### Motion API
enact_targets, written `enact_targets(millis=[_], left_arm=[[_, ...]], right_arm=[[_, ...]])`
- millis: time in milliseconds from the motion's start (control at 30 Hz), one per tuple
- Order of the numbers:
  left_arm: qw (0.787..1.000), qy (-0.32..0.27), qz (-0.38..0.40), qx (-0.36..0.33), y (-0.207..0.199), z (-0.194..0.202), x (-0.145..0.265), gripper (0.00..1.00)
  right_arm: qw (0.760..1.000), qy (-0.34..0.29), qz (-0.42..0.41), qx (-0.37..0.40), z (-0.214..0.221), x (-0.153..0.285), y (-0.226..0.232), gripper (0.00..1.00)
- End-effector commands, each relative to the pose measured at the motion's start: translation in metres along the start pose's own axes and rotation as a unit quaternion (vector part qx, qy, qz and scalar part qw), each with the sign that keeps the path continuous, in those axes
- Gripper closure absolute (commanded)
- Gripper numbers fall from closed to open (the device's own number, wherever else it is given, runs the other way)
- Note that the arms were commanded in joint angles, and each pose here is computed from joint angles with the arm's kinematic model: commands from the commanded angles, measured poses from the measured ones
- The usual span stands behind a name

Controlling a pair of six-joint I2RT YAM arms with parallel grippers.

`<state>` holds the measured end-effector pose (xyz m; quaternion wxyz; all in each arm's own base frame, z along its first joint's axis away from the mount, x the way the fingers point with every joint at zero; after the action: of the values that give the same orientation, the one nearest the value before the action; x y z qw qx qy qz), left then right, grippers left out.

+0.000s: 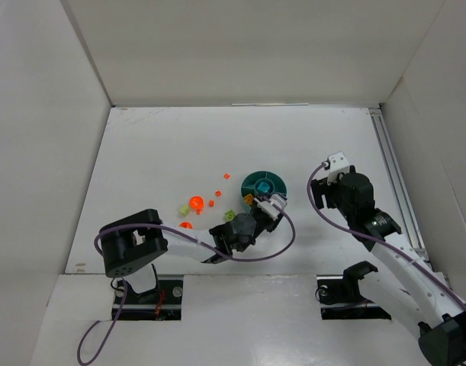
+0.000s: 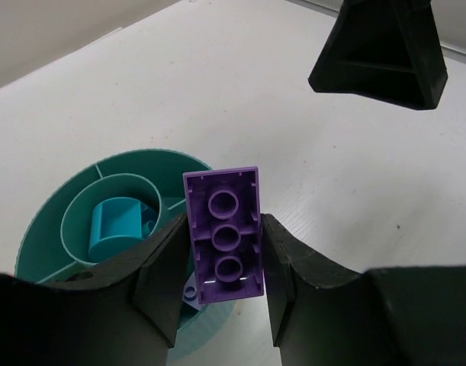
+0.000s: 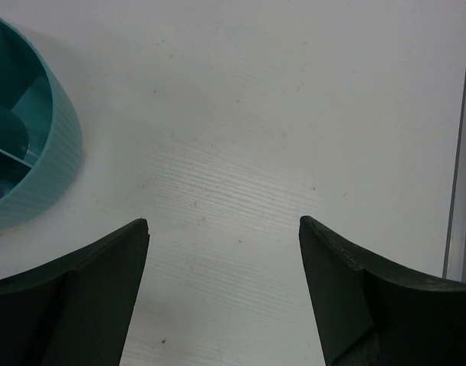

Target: Sort the legos into containers by color

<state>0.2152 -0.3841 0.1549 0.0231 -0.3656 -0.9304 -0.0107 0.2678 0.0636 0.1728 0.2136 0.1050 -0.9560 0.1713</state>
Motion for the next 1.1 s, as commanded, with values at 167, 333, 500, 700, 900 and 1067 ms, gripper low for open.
enact_targets(millis=[167,333,500,700,900,1067], left_arm=[[0.997,-0.079,0.001,-0.022,0.001,-0.036,-0.002,0.61],[0.995,-0.091,-0.017,-0.040,0.005,-0.040,-0.008,0.61],[0.995,-0.082,-0.022,-0.049,0.004,-0.031,-0.012,0.60],[0.996,-0.072,-0.029,-0.043,0.006,-0.026,-0.014,0.60],[0.996,-0.083,-0.021,0.003,0.003,-0.057,-0.007,0.60],[0.996,-0.052,0.013,0.065,-0.006,-0.072,0.008,0.14]], right_arm=[[0.999,-0.032,-0.001,0.001,-0.014,-0.002,-0.003,0.16],[0.999,-0.033,-0.005,0.001,-0.015,-0.002,-0.002,0.16],[1.000,-0.031,-0.001,-0.001,-0.014,-0.002,-0.004,0.16],[1.000,-0.028,-0.009,0.003,-0.010,-0.003,-0.003,0.16],[0.998,0.014,-0.053,0.006,0.004,-0.004,0.010,0.14],[0.976,0.056,-0.207,0.027,0.024,0.009,0.058,0.13]])
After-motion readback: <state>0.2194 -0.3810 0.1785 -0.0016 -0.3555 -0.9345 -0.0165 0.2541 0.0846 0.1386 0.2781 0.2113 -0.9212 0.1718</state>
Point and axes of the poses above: each gripper's point midway between its finger pads, its own x axis back along the fingers, its own y axis along the line the jaws close on, z = x × y, the point moved 1 cm from there along x, back along the fingers, and after that the axes turned 4 degrees about x, right-handed, at the moved point
